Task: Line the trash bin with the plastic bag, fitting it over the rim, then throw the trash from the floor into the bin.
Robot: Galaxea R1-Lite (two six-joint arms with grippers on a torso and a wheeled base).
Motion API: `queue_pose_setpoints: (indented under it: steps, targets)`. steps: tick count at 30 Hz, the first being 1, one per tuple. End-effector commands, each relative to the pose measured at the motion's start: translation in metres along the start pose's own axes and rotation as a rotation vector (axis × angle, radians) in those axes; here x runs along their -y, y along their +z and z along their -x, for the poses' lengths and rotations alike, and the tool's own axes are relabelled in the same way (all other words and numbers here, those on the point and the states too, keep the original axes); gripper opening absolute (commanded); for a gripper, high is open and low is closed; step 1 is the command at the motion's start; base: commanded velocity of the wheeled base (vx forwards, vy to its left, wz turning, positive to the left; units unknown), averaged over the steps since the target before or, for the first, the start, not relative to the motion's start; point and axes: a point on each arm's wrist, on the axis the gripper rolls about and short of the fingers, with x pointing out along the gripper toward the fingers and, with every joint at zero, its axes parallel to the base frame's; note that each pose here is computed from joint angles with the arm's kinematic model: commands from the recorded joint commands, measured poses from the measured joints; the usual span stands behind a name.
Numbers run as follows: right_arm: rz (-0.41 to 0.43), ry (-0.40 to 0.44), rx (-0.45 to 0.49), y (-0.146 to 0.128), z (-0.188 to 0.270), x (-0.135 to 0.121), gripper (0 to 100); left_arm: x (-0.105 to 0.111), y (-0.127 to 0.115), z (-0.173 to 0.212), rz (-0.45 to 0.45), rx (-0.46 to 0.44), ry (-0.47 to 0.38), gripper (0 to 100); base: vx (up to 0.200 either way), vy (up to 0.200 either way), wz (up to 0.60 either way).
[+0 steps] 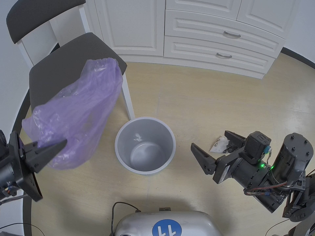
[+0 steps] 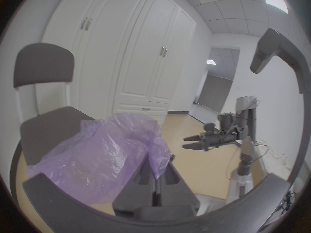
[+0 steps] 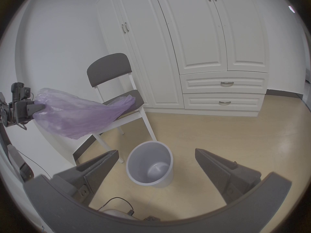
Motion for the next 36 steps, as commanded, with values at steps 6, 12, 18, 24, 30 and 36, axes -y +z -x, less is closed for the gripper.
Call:
queue_pose_setpoints:
  steps: [6, 12, 18, 24, 30, 36]
  targets:
    - [0.014, -0.002, -0.037, -0.011, -0.005, -0.002, 100, 0.022, -0.003, -0.021, 0.252, -0.126, -0.206, 0, 0.000, 0.000, 0.00]
    - [0.009, 0.002, -0.031, -0.008, -0.004, -0.002, 100, 0.030, -0.001, -0.023, 0.285, -0.142, -0.265, 0, 0.000, 0.000, 0.00]
    - [-0.002, 0.021, -0.009, -0.005, -0.001, -0.006, 100, 0.032, -0.006, -0.024, 0.289, -0.170, -0.280, 0, 0.000, 0.000, 0.00]
    - [-0.018, 0.039, 0.022, -0.002, 0.002, -0.009, 100, 0.032, -0.009, -0.025, 0.292, -0.196, -0.278, 0, 0.000, 0.000, 0.00]
    - [0.002, 0.069, -0.018, -0.012, 0.006, -0.015, 100, 0.032, -0.011, -0.029, 0.296, -0.216, -0.275, 0, 0.000, 0.000, 0.00]
    - [0.058, 0.161, -0.124, -0.040, 0.016, -0.026, 100, 0.031, -0.011, -0.036, 0.301, -0.217, -0.262, 0, 0.000, 0.000, 0.00]
